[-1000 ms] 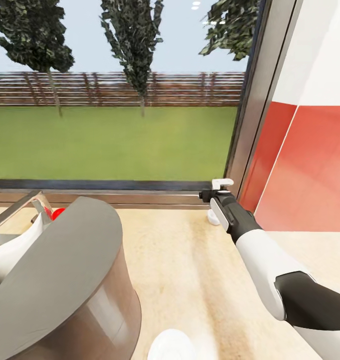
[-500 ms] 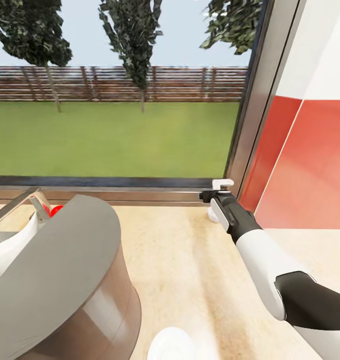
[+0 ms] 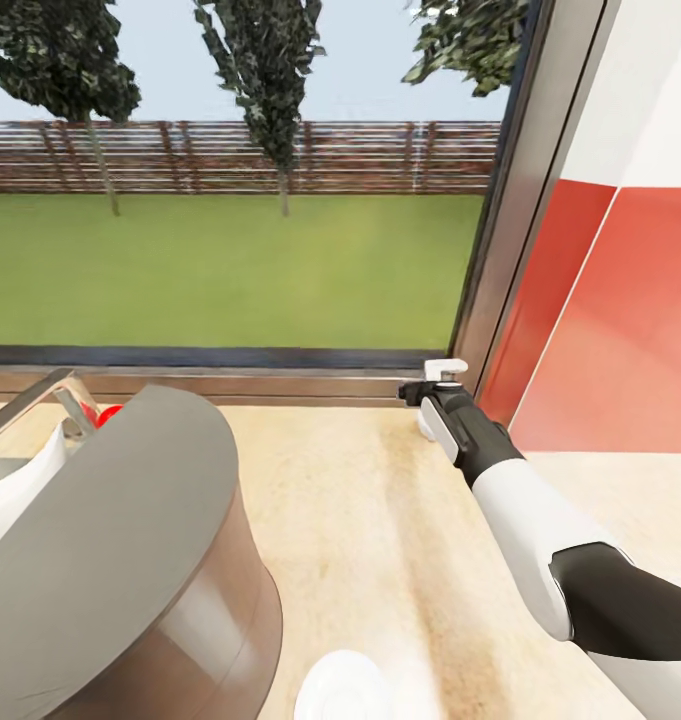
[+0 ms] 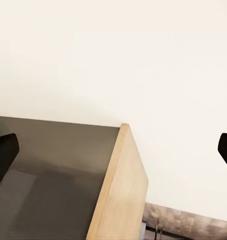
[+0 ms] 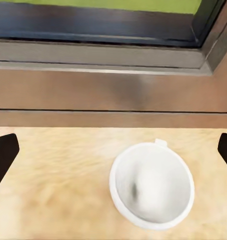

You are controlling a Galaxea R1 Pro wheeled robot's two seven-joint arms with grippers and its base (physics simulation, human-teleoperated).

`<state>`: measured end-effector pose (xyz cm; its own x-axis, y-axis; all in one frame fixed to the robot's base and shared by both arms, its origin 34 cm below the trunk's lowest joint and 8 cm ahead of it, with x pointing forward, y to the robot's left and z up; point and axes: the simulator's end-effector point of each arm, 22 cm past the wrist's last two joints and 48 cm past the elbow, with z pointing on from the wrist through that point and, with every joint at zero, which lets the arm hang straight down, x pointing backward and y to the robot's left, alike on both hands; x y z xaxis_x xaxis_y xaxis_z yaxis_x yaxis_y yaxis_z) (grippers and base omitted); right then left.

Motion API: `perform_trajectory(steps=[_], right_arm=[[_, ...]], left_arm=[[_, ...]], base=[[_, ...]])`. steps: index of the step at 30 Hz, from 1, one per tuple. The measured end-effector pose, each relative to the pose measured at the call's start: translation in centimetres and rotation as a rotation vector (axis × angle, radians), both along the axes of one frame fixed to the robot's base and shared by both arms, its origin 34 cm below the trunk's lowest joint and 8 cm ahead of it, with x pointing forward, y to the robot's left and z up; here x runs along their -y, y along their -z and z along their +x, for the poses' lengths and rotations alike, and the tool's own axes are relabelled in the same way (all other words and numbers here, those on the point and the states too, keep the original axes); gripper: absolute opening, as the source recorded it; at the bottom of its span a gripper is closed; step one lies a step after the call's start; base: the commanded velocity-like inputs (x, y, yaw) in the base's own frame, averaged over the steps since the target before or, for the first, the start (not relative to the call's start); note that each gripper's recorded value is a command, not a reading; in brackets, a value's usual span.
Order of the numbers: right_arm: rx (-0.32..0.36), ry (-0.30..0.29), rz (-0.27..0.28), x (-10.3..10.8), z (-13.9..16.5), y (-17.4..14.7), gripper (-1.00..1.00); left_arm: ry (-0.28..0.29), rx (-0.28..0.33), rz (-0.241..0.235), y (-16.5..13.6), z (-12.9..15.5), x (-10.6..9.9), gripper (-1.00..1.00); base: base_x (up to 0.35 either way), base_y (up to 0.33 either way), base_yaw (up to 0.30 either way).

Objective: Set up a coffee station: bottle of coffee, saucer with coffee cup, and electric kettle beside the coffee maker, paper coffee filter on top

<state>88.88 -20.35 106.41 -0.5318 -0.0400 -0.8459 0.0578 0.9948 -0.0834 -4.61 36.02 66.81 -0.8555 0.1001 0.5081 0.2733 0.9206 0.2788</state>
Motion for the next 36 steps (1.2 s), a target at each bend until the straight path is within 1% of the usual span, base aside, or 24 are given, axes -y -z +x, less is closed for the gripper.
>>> perform_trajectory(steps=[7, 25, 36], right_arm=[[-0.070, 0.005, -0.003, 0.3, -0.8, 3.5, 1.00], [-0.118, -0.006, 0.003, 0.1, -1.0, 6.5, 1.00], [-0.134, -0.006, 0.004, 0.1, -1.1, 7.9, 1.00]], left_arm=[[0.000, -0.014, 0.000, -0.3, -0.6, 0.0, 1.00], [0.000, -0.042, 0.000, -0.7, -1.5, 0.0, 1.00], [0.000, -0.060, 0.000, -1.0, -2.1, 0.0, 1.00]], base=[[0.000, 0.000, 0.000], [0.000, 0.000, 0.000], [0.000, 0.000, 0.000]])
